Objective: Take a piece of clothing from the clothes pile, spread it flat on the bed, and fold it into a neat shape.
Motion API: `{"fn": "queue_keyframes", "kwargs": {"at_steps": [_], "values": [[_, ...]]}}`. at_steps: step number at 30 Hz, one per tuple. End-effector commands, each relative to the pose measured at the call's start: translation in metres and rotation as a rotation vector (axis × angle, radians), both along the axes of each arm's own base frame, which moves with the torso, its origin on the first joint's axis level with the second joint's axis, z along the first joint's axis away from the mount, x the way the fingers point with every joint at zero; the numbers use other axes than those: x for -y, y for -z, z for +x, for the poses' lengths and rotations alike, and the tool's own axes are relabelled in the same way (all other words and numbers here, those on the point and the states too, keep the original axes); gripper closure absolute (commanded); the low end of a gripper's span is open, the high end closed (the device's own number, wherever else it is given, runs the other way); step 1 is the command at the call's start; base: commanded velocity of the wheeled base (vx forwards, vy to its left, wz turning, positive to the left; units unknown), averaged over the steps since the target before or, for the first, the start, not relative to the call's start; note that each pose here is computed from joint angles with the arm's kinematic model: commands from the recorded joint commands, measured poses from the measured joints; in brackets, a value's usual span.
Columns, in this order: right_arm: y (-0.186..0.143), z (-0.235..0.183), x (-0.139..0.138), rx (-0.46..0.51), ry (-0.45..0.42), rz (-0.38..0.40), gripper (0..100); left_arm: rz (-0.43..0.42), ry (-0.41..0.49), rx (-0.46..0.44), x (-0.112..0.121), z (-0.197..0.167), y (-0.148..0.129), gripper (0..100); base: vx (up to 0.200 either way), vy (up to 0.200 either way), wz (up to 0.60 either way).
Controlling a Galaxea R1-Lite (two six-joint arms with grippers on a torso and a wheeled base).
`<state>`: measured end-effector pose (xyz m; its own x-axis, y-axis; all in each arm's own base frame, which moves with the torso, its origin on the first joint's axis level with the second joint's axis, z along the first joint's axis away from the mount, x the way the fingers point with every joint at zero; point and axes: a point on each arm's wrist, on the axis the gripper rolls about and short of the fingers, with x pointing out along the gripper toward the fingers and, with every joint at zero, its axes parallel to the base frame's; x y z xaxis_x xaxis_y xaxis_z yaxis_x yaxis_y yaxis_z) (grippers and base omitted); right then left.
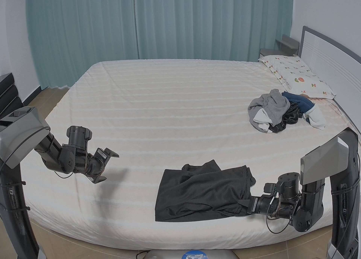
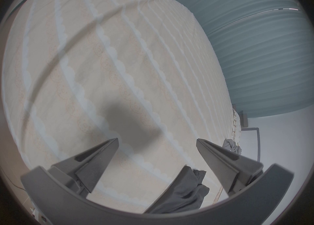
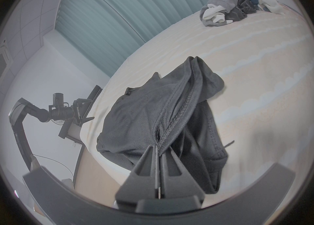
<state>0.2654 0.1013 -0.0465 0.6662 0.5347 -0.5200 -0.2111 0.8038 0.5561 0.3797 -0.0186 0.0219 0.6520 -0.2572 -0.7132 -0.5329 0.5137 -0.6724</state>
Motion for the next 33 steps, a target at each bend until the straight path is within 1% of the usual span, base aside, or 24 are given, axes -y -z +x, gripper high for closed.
{"fn": "queue_keyframes", "kwargs": {"at_steps": [1,3,4,7,9,13,19,24,25,27,30,31,32,33], "values": [[-0.010,0.000,0.010,0.019,0.029,0.016,100,-0.002,0.000,-0.001,0.000,0.000,0.000,0,0.000,0.000,0.00],[-0.011,0.000,0.011,0.019,0.032,0.017,100,-0.002,0.000,-0.001,0.000,0.000,0.000,0,0.000,0.000,0.00],[-0.016,-0.004,0.017,0.011,0.026,0.030,100,-0.002,0.000,0.001,0.000,0.001,0.000,0,0.000,0.000,0.00],[-0.020,-0.016,0.024,-0.028,-0.028,0.063,100,-0.002,-0.002,0.001,0.000,0.001,0.000,0,0.000,0.000,0.00],[-0.020,-0.020,0.025,-0.042,-0.054,0.068,100,-0.003,-0.001,0.002,0.000,0.001,-0.001,0,0.000,0.000,0.00],[-0.016,-0.021,0.027,-0.053,-0.053,0.057,100,-0.003,-0.003,0.002,0.000,0.001,-0.001,0,0.000,0.000,0.00],[-0.015,-0.022,0.038,-0.057,-0.032,0.046,100,-0.003,-0.003,0.002,0.000,0.001,-0.001,0,0.000,0.000,0.00],[-0.010,-0.024,0.042,-0.069,-0.038,0.024,100,-0.003,-0.003,0.002,0.000,0.001,-0.001,0,0.000,0.000,0.00],[-0.008,-0.025,0.043,-0.074,-0.040,0.018,0,-0.003,-0.003,0.002,0.000,0.001,-0.001,0,0.000,0.000,0.00],[-0.007,-0.025,0.043,-0.076,-0.042,0.012,0,-0.003,-0.003,0.002,0.000,0.001,-0.001,0,0.000,0.000,0.00],[-0.012,-0.021,0.046,-0.047,-0.028,0.020,0,-0.003,-0.003,0.002,0.000,0.001,-0.001,0,0.000,0.000,0.00],[-0.018,-0.017,0.047,-0.019,-0.018,0.033,0,-0.003,-0.003,0.002,0.000,0.001,-0.001,0,0.000,0.000,0.00],[-0.019,-0.017,0.048,-0.014,-0.017,0.034,0,-0.003,-0.003,0.002,0.000,0.001,-0.001,0,0.000,0.000,0.00],[-0.026,-0.009,0.050,0.025,-0.001,0.053,0,-0.003,-0.003,0.002,0.000,0.001,0.000,0,0.000,0.000,0.00]]}}
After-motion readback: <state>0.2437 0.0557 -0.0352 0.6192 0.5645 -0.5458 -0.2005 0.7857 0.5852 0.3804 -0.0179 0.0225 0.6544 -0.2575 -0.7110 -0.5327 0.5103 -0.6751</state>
